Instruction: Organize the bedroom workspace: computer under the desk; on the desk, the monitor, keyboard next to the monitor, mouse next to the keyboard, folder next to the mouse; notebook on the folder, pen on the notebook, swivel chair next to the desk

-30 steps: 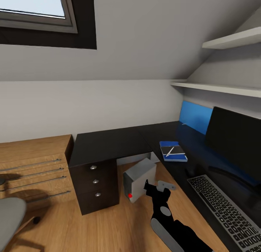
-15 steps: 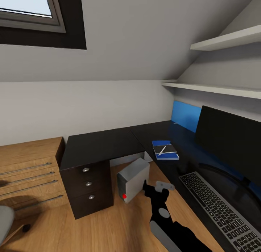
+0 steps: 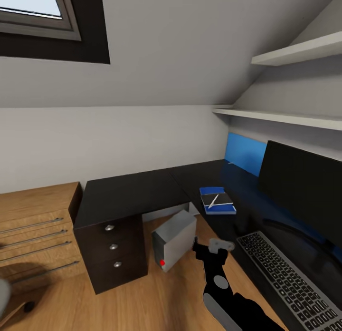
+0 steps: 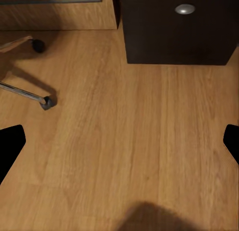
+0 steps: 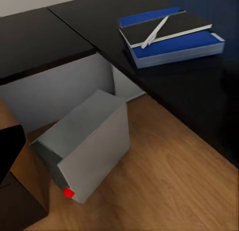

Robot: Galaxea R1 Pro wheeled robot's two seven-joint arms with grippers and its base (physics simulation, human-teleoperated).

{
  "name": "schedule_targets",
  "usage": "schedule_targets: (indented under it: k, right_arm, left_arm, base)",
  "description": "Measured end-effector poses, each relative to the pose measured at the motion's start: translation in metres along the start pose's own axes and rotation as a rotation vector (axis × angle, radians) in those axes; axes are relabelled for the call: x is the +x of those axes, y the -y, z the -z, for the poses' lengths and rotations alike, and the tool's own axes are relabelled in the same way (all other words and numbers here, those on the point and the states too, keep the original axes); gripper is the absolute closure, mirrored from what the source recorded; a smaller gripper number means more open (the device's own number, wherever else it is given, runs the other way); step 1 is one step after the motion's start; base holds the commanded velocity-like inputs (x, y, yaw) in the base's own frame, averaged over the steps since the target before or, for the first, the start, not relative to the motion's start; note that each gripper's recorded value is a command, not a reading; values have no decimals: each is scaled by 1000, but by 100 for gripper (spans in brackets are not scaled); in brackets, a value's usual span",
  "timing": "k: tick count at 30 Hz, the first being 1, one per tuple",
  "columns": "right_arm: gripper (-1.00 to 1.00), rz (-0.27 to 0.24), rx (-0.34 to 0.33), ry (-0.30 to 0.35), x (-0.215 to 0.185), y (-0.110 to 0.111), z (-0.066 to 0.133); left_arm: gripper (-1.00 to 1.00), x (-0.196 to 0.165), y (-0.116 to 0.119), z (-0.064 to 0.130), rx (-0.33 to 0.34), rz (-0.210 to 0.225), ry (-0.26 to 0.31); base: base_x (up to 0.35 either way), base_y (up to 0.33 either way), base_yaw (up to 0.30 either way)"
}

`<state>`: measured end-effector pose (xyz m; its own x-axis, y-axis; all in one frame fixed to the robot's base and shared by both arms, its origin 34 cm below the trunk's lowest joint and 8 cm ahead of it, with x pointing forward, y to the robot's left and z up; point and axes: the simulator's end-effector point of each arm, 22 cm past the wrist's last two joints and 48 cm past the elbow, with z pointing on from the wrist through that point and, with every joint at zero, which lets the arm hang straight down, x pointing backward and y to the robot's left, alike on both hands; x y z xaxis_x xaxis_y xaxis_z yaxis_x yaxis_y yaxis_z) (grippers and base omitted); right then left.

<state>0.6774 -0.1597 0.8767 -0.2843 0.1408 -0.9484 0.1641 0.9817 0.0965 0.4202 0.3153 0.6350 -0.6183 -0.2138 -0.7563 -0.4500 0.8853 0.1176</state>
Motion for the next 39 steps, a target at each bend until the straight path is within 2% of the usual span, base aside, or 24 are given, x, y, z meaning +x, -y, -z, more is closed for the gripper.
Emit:
schedule_targets:
  k: [11, 19, 20, 22, 24, 25, 26, 27, 30, 39]
  right_arm:
    - [-100, 27, 32, 21, -9, 30, -7]
    - [-100, 15, 126, 47, -30, 87, -22]
    - [-100, 12, 148, 50, -35, 101, -25]
    - [-100, 10, 169, 53, -39, 114, -27]
    - [-100, -2, 193, 62, -50, 140, -35]
    - [-100, -33, 175, 47, -54, 170, -50]
    - [-100, -56, 173, 34, -54, 185, -56]
    - [-100, -70, 165, 26, -55, 192, -59]
    - [-100, -97, 143, 4, -55, 203, -65]
    - [-100, -135, 95, -60, -32, 218, -72]
  left_arm:
    - [-100, 1, -1, 0, -2, 0, 1]
    - [-100, 1, -1, 0, -5, 0, 0]
    - [-100, 1, -2, 0, -5, 0, 0]
    - [-100, 1, -2, 0, -6, 0, 0]
    - [-100, 1, -2, -1, -6, 0, 0]
    - [-100, 1, -2, 0, -6, 1, -1]
    - [-100, 1, -2, -1, -6, 1, 0]
    - [-100, 1, -2, 0, -6, 1, -1]
    - [-100, 1, -2, 0, -6, 1, -1]
    - [-100, 0, 0, 0, 0, 3, 4]
  base:
    - [238, -121, 0]
    - [28, -20, 0]
    - [6, -4, 0]
    - [4, -3, 0]
    - [1, -1, 0]
    - [0, 0, 0]
    - [0, 0, 0]
    - [0, 0, 0]
    - [2, 0, 0]
    - [212, 0, 0]
